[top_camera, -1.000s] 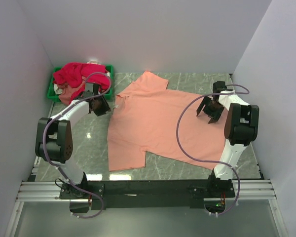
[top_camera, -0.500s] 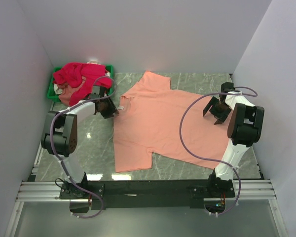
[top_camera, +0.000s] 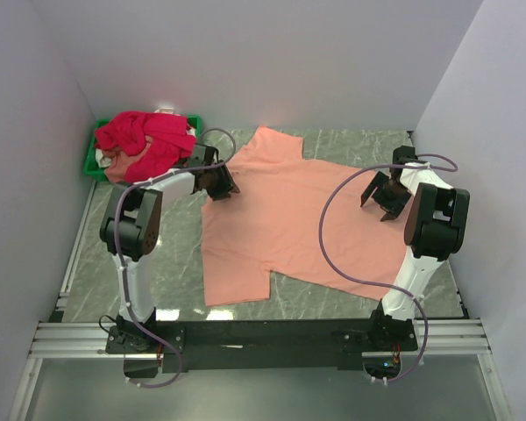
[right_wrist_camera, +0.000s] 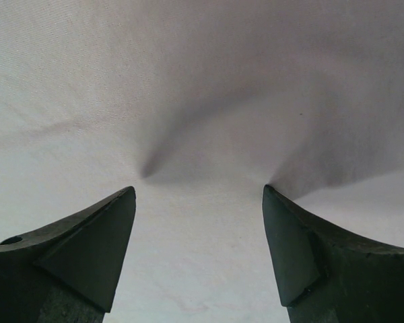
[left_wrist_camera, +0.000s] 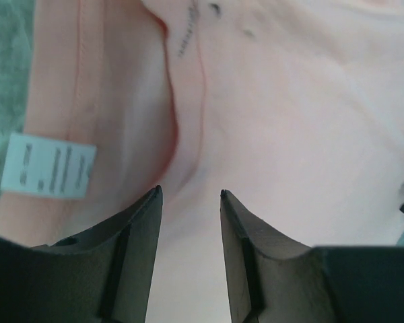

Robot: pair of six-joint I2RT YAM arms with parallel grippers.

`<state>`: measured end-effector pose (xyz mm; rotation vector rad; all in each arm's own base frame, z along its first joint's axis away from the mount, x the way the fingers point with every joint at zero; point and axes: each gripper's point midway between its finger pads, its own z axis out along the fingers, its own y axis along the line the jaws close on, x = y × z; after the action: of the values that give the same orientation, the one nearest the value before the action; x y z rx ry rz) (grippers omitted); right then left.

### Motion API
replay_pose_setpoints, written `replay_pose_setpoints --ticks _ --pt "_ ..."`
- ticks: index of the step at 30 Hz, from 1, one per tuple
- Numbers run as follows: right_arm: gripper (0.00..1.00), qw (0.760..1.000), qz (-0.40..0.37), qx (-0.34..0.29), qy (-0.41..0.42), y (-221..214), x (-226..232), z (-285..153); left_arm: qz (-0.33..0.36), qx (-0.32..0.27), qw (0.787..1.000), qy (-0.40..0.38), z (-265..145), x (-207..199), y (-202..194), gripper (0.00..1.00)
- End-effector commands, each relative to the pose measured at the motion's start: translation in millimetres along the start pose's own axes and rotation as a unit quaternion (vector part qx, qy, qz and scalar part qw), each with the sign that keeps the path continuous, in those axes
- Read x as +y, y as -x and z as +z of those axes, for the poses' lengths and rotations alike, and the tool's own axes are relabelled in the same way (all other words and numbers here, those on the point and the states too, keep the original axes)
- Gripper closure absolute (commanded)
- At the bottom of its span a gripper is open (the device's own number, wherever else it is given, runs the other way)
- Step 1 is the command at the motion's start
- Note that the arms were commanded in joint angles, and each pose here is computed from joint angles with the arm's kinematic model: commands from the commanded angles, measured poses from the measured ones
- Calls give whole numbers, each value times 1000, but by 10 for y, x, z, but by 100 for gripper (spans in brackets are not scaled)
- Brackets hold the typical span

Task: Fold and stack the t-shirts
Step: Fold the tshirt

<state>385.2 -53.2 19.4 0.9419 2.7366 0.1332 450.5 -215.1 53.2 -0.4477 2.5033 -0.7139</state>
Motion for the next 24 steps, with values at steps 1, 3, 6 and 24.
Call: replay_pose_setpoints --ticks 1,3,6,24 --pt "18 999 3 16 -30 -68 -178 101 0 -10 1000 -22 107 -121 167 54" --pt "18 999 5 17 -29 -60 -174 102 5 -8 1000 -17 191 -110 200 54" --pt "18 999 4 17 -28 -52 -154 101 9 -1 1000 -5 318 -44 196 54" --pt "18 999 -14 21 -39 289 56 61 18 -10 999 50 776 249 615 55"
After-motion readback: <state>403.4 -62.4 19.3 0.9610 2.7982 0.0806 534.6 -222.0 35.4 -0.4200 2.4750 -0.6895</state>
